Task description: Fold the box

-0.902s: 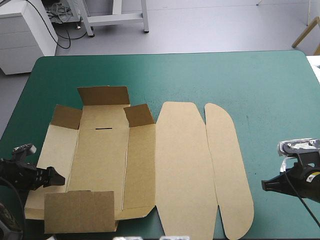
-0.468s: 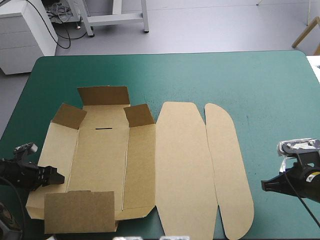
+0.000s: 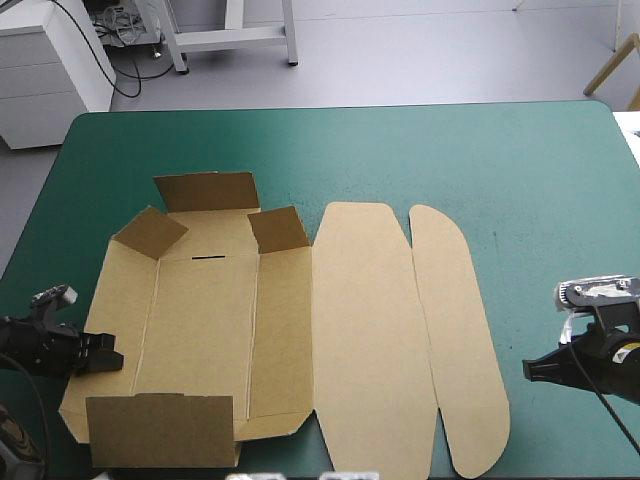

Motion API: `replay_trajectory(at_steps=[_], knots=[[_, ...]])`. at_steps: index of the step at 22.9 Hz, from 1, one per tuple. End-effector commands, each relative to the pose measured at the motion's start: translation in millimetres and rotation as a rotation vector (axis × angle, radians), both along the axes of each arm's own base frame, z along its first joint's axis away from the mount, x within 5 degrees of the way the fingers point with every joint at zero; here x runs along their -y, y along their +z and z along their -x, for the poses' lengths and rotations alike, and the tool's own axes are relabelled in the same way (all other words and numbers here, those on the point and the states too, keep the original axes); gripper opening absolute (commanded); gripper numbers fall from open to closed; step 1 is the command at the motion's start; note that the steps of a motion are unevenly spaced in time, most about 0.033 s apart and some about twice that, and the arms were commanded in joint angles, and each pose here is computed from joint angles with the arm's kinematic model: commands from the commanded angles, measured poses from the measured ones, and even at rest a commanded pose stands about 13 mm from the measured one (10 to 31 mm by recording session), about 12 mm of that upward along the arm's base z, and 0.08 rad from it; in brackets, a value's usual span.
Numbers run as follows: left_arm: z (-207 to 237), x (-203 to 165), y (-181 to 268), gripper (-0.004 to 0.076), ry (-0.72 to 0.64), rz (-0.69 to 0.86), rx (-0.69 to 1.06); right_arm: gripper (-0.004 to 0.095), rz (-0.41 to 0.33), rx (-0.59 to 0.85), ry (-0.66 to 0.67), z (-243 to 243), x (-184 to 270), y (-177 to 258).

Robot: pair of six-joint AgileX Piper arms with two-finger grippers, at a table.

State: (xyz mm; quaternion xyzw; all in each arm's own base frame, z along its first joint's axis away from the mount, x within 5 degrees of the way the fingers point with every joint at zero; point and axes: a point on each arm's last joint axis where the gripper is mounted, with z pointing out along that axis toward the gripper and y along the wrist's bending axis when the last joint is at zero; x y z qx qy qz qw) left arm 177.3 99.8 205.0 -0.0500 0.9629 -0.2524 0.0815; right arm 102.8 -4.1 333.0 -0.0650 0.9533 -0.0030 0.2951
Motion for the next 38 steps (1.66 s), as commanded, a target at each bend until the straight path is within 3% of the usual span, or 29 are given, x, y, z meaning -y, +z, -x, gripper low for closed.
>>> replay_trajectory(at_steps=[1,7,11,17,20,31,38], knots=[[8,1,7,-0.0009,-0.064,-0.010,-0.060,-0.0019,0.002,0.070,-0.002,-3,0,10],[-1,9,12,-0.0009,-0.074,0.002,-0.035,-0.0019,0.003,0.072,-0.002,-3,0,10],[-35,26,43,-0.0010,-0.214,-0.154,-0.006,-0.0019,-0.004,0.071,-0.001,-4,0,10],[-91,68,124,-0.0010,-0.403,-0.301,0.284,-0.0020,-0.012,0.070,0.001,-4,-1,10],[-111,99,155,-0.0010,-0.544,-0.462,0.372,-0.0020,-0.013,0.062,0.002,-3,-1,9],[-125,203,187,-0.0010,-0.902,-0.874,0.717,-0.0019,-0.018,0.040,0.006,-1,-2,8],[-115,264,200,-0.0010,-1.057,-0.926,1.043,-0.0020,-0.020,0.025,0.006,0,-2,7]])
